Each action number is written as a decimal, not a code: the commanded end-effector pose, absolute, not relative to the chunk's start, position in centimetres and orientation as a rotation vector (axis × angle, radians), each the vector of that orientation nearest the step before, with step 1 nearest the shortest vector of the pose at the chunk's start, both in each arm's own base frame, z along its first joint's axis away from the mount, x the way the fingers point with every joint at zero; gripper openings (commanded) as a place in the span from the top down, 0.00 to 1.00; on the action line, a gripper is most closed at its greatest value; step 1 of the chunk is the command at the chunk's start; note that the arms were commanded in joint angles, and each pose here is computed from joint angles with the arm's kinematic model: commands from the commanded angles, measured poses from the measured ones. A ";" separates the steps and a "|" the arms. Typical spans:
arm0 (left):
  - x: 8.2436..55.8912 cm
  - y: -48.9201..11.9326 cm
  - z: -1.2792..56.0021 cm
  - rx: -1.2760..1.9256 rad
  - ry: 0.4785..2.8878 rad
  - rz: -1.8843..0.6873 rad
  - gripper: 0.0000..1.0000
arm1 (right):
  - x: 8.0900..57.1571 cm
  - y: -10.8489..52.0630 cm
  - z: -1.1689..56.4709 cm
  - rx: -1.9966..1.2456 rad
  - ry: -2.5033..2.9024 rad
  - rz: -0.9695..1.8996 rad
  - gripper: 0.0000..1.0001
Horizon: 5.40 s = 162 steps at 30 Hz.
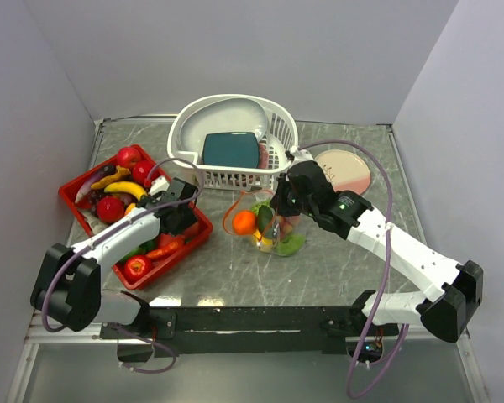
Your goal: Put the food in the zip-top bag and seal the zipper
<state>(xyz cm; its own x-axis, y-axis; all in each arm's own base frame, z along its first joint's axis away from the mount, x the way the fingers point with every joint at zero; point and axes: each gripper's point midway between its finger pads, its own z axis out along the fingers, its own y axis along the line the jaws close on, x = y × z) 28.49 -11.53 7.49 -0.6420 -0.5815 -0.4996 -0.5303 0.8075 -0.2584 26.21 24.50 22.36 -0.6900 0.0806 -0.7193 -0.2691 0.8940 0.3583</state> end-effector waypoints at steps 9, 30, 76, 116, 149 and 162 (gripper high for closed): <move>28.1 -13.1 18.5 -0.569 2.291 -0.334 0.91 | 26.4 24.9 24.2 -0.136 2.208 0.607 0.98; 26.8 -29.7 27.0 -0.173 2.138 -0.934 0.90 | 27.0 25.2 25.6 -0.085 2.208 0.590 0.99; 24.0 -24.7 25.6 -0.161 2.238 -0.650 0.33 | 26.7 23.7 26.6 -0.044 2.164 0.558 0.97; 26.6 -36.2 29.2 0.115 2.168 -1.032 0.99 | 28.3 18.1 28.1 0.104 2.120 0.397 1.00; 26.2 -30.6 24.9 -0.059 2.260 -0.789 0.57 | 26.3 19.7 26.0 0.044 2.148 0.548 1.00; 26.0 -17.1 23.4 -0.472 2.269 -0.574 0.21 | 26.0 20.3 26.6 -0.023 2.120 0.590 1.00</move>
<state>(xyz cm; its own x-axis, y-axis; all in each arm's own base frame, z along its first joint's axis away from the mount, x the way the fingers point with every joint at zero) 26.57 -21.30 25.90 -0.6762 -0.4333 -0.5958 -0.0021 0.8099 -0.5866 25.63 19.74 24.26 -0.6477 0.1803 -0.7403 -0.1746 0.9106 0.3745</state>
